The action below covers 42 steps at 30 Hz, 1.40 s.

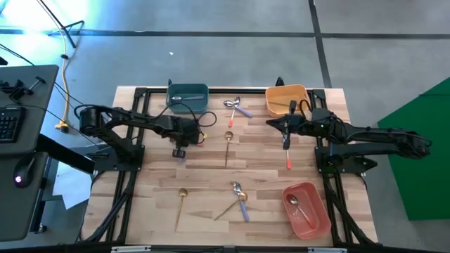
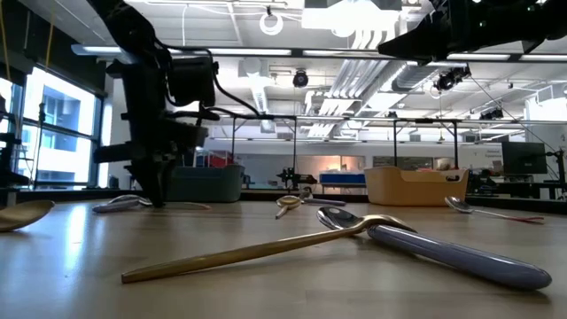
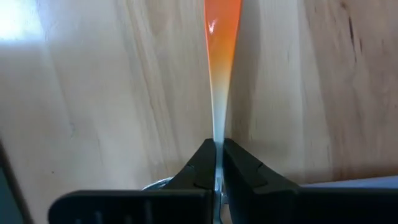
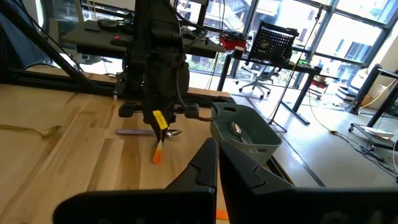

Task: Sort silverware by color (type)
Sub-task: Put the bottom left orange spoon into the orange bin

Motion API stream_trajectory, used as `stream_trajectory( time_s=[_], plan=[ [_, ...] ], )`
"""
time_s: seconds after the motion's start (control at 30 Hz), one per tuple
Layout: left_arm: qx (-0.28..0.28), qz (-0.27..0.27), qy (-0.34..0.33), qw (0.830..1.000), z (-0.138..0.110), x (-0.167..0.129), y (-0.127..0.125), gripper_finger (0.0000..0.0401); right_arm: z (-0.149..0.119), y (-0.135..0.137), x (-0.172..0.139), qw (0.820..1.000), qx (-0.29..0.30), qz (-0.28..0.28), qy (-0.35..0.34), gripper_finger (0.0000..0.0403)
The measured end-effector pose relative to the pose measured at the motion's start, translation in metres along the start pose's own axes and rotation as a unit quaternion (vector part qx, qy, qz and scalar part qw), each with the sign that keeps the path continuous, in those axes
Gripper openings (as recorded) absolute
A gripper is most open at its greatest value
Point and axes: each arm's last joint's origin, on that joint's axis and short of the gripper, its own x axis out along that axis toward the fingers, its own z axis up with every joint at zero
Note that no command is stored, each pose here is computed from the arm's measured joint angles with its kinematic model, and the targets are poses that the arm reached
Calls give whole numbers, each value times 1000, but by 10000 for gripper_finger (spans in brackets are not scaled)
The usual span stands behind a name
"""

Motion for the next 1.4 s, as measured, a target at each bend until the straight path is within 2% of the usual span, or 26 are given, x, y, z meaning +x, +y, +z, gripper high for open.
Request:
stream_trajectory(
  time_s=[0.27,0.4,0.5,0.63,0.8,0.9,1.07,1.2,1.3,1.4],
  plan=[
    [32,37,0,999,28,-30,5,2,-1,0,0,1000,2,1,4,0],
    [66,81,-15,994,47,-49,1,1,-1,1,0,1000,6,6,5,0],
    [85,83,-47,992,60,-62,-4,1,-2,8,4,999,4,31,9,0],
    [73,27,-100,992,72,-73,-8,1,-11,29,18,997,-1,57,47,0],
    [10,-68,-177,982,83,-81,-10,1,-27,67,40,994,-47,44,91,9],
    [-24,-136,-256,957,95,-86,-13,1,-26,84,48,994,-67,40,71,31],
    [-38,-166,-381,909,108,-80,-23,1,-5,94,55,998,-28,49,37,91],
    [-51,-144,-489,859,110,-76,-26,1,-1,100,53,998,24,51,36,135],
    [-71,-107,-559,819,106,-74,-26,1,-6,106,54,995,70,46,52,157],
    [-90,-71,-601,791,101,-72,-26,1,-13,112,60,992,102,46,60,173]
  ],
)
